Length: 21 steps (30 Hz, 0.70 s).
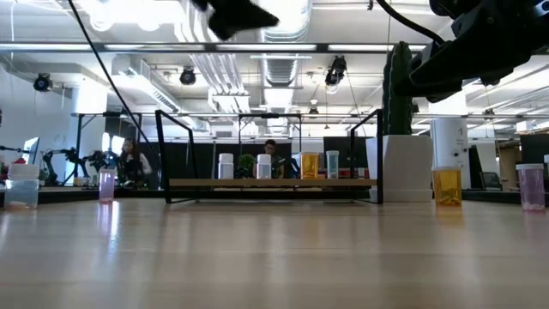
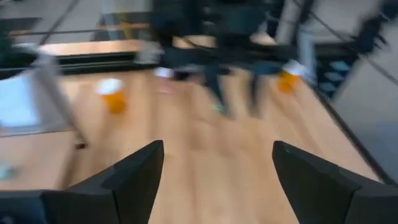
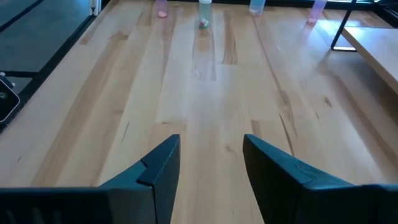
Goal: Pick and place medicine bottles onto shelf by color
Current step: Put the bottom pink medicine bottle on the shelf
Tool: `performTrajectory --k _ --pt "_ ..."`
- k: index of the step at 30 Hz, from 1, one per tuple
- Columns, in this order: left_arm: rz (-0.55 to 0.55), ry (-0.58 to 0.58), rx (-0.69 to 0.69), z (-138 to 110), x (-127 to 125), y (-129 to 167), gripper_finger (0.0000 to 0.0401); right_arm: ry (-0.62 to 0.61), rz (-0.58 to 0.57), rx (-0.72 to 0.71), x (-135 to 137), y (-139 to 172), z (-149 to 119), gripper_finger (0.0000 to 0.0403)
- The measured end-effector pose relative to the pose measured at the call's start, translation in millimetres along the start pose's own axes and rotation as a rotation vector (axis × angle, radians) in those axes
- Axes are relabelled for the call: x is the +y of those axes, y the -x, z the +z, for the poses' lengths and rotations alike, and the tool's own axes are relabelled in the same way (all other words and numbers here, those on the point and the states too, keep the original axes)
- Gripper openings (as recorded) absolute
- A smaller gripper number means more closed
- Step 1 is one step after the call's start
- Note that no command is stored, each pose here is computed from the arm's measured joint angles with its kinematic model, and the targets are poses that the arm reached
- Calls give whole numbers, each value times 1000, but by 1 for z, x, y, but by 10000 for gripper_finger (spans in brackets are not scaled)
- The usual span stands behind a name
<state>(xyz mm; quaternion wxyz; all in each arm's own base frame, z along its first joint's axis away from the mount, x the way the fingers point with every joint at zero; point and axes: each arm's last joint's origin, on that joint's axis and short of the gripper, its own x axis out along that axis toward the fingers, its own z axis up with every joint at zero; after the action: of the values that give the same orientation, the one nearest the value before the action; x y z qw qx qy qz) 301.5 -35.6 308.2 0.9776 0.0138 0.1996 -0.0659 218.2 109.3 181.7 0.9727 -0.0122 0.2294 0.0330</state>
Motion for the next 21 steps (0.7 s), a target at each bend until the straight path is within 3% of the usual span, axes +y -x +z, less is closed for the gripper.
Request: performTrajectory --k 4,7,14,21 --pt "31 -101 124 -15 -61 7 283 0 -1 -2 0 0 0 166" --pt "108 -58 209 -31 -94 16 283 0 0 -2 0 0 0 166" --pt "227 456 459 -70 -130 47 283 15 0 -4 0 0 0 166" --pt "409 847 802 -106 -148 79 283 33 3 -23 0 0 2 166"
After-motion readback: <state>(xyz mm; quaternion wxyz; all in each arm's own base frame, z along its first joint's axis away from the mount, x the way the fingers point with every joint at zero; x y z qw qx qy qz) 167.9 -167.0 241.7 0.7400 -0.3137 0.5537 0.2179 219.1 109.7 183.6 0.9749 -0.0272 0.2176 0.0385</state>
